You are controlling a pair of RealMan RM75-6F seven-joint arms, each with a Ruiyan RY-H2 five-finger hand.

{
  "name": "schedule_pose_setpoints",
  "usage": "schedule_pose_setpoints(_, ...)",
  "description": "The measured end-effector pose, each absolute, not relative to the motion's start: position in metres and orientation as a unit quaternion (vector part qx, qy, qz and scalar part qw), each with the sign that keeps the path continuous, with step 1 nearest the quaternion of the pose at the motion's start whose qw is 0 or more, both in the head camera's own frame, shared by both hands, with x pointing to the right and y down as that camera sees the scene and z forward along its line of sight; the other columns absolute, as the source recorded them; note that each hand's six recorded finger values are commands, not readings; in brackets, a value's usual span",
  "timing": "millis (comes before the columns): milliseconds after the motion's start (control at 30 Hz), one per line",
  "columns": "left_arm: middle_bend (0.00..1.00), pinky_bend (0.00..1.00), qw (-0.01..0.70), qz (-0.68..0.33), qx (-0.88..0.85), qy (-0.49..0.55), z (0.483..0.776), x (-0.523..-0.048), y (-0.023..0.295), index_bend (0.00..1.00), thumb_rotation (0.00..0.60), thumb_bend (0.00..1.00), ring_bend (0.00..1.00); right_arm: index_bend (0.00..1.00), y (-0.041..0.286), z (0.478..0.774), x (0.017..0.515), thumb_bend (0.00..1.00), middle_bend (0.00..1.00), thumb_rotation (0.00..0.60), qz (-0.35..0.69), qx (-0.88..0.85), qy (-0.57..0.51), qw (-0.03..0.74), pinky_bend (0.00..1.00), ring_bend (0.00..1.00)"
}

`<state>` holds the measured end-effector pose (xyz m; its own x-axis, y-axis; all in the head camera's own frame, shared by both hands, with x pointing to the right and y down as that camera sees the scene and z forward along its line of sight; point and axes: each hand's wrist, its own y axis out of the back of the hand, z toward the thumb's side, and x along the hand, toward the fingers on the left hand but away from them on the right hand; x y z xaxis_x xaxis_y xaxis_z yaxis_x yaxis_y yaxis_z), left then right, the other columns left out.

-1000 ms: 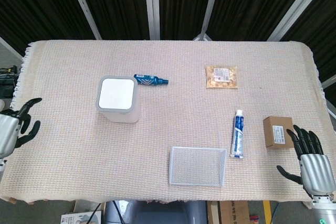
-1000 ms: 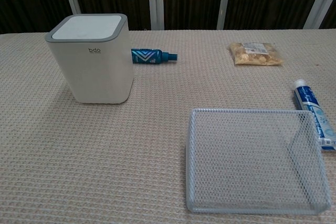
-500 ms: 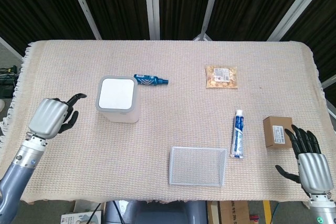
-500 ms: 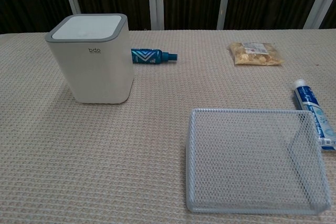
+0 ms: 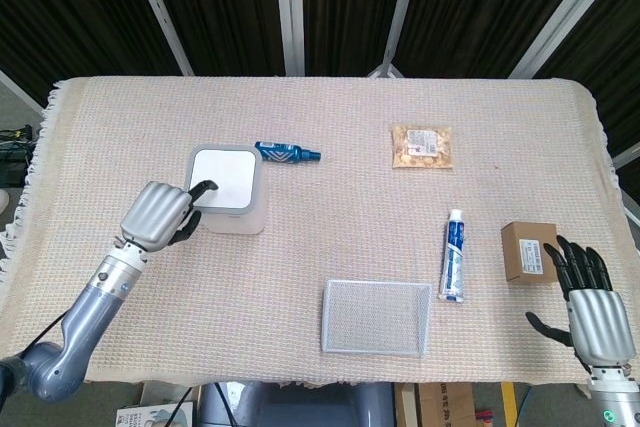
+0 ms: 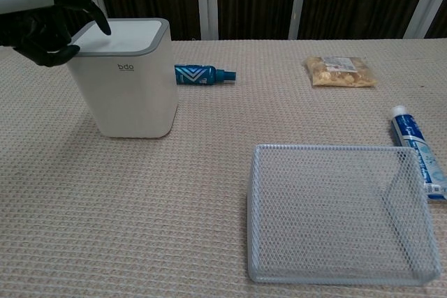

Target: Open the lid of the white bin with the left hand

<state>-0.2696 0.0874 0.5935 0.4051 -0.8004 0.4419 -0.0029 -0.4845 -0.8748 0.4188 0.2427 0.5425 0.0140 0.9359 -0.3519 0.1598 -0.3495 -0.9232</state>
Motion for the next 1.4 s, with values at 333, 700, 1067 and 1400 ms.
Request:
schedule_pose_setpoints(333,0.90,0.69,0.438,-0.479,-0.716,0.256,0.599,-0.266,0.096,0.44,0.600,0.71,0.80,0.12,0.242,0.542,0.419,0.14,0.00,0.600,0.540,-0.615,-0.449,0.358,0.00,0.03)
schedule_pose_setpoints(700,0.90,0.69,0.447,-0.490,-0.704,0.252,0.600,-0.263,0.095,0.52,0.600,0.70,0.80,0.12,0.242,0.542,0.418,0.14,0.00,0.600,0.539,-0.614,-0.453,0.356,0.00,0.03)
schedule_pose_setpoints(1067,0.73,0.64,0.476,-0.450,-0.688,0.311,0.567,-0.258,0.088,0.40,0.600,0.56,0.68,0.12,0.242,0.543,0.417,0.14,0.00,0.600,0.539,-0.615,-0.453,0.355,0.00,0.03)
schedule_pose_setpoints(1400,0.37,0.33,0.508,-0.451,-0.626,0.382,0.515,-0.322,0.132,0.29,0.600,0.27,0.28,0.12,0.242,0.545,0.415,0.14,0.00,0.600,0.540,-0.617,-0.448,0.356,0.00,0.03)
